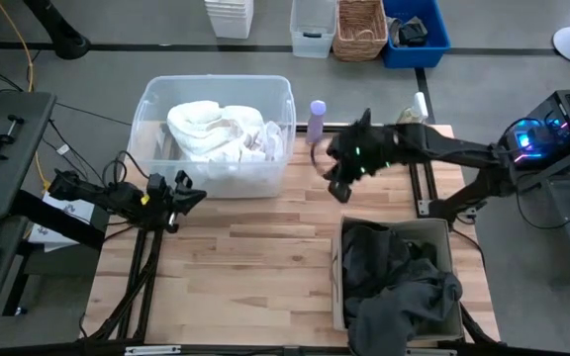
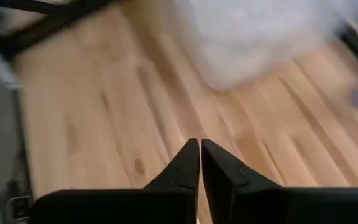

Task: Sort clothes
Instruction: Return to Home Position

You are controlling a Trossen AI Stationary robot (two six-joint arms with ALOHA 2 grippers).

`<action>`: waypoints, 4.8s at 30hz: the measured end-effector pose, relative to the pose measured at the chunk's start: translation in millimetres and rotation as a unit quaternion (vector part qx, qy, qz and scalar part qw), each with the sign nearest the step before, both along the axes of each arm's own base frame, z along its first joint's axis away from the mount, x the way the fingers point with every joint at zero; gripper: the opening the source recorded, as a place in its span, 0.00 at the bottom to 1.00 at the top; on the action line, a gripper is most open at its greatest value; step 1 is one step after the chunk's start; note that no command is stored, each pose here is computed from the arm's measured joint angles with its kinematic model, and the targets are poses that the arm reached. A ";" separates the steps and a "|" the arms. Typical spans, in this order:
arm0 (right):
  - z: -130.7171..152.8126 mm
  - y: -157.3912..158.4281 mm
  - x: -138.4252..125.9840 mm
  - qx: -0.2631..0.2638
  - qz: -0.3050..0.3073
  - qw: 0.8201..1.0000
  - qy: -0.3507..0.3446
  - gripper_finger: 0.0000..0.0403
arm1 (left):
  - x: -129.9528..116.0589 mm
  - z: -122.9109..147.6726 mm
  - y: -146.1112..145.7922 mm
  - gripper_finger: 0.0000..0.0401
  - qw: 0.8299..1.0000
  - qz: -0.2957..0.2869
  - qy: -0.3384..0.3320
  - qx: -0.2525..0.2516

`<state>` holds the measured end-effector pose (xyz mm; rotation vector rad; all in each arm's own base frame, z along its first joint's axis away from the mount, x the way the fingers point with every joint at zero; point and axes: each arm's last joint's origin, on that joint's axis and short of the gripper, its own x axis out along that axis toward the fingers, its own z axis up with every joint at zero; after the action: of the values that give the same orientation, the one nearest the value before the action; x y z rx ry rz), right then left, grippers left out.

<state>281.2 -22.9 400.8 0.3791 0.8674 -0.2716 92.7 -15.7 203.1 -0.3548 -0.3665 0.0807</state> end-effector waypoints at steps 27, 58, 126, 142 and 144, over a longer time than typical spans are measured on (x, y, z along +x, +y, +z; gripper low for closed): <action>-164.0 -46.9 -96.3 -0.018 0.104 0.859 -0.501 0.00 | 5.9 -20.6 -5.4 0.00 0.992 -0.067 0.102 0.010; -240.4 -26.9 -118.7 -0.010 0.069 0.939 -0.338 0.00 | 6.5 -26.0 -5.8 0.00 0.989 -0.071 0.130 0.018; -232.6 1.9 -199.5 -0.214 -0.057 0.942 -0.251 0.00 | 7.3 -28.6 -6.2 0.00 0.987 -0.072 0.145 0.022; -232.6 1.9 -199.4 -0.214 -0.057 0.942 -0.251 0.00 | 7.3 -28.7 -6.2 0.00 0.987 -0.072 0.145 0.022; -232.6 1.9 -199.4 -0.214 -0.057 0.942 -0.251 0.00 | 7.3 -28.7 -6.2 0.00 0.987 -0.072 0.145 0.022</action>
<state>81.8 -21.0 168.2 0.0787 0.2698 -0.4378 100.0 -21.9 174.4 -0.3201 -0.0546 -0.0179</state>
